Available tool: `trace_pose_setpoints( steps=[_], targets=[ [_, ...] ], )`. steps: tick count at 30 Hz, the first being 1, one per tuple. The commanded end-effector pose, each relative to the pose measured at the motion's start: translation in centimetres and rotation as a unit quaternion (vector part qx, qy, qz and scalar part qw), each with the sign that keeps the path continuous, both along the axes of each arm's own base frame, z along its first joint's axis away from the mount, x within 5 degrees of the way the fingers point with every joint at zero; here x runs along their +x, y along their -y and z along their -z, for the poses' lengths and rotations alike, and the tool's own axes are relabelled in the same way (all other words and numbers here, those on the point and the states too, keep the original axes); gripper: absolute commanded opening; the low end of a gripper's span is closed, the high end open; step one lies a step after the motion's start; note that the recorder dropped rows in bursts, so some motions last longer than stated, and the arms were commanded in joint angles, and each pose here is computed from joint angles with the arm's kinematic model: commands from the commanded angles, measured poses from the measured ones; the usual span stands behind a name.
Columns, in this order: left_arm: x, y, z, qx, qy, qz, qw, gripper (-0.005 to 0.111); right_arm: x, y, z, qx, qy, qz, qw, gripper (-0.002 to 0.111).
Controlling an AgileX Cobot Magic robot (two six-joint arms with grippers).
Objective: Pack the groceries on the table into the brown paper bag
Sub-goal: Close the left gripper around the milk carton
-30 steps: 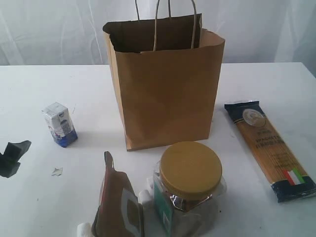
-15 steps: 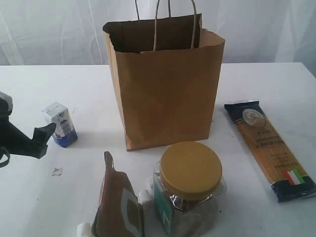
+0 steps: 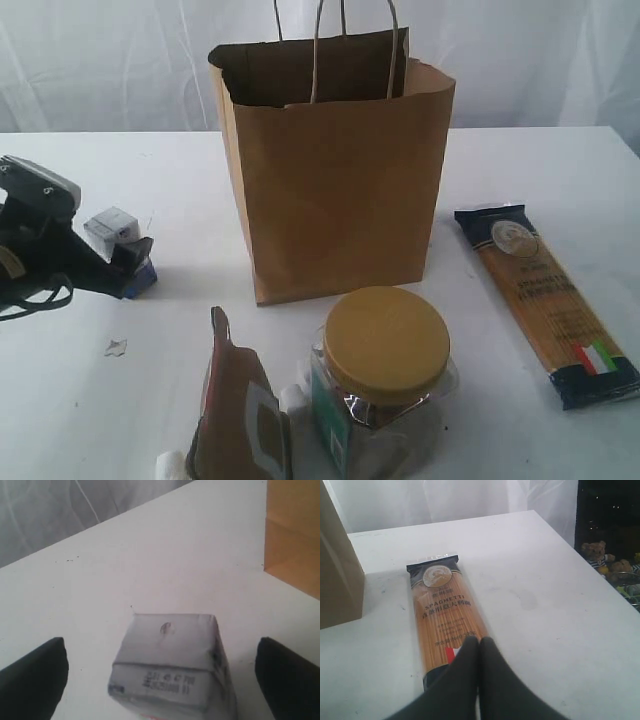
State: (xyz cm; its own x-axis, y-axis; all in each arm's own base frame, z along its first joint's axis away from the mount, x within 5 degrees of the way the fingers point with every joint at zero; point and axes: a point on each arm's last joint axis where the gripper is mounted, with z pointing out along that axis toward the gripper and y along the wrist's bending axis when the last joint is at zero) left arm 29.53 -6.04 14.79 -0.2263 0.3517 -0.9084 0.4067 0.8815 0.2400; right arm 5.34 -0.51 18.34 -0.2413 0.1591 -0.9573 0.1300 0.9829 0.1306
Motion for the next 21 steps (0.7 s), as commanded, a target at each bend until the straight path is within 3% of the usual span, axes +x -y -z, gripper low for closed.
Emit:
trace_pose_setpoints(
  steps=[1,15,19,21],
  targets=[
    [1.7,0.3,0.7,0.011,-0.017,0.003,1.000,0.105,0.0,0.0,0.1,0.002,0.002,0.003,1.000,0.000],
    [3.3,0.3,2.4,0.015,-0.037,0.003,0.999,0.104,0.0,0.0,0.1,0.003,0.002,0.003,1.000,0.000],
    [3.2,0.3,2.6,0.017,-0.045,-0.001,0.999,0.089,0.0,0.0,0.1,0.003,0.002,0.003,1.000,0.000],
    [3.1,0.2,2.8,0.021,-0.057,-0.002,0.998,0.073,0.0,0.0,0.1,0.003,0.002,0.003,1.000,0.000]
  ],
)
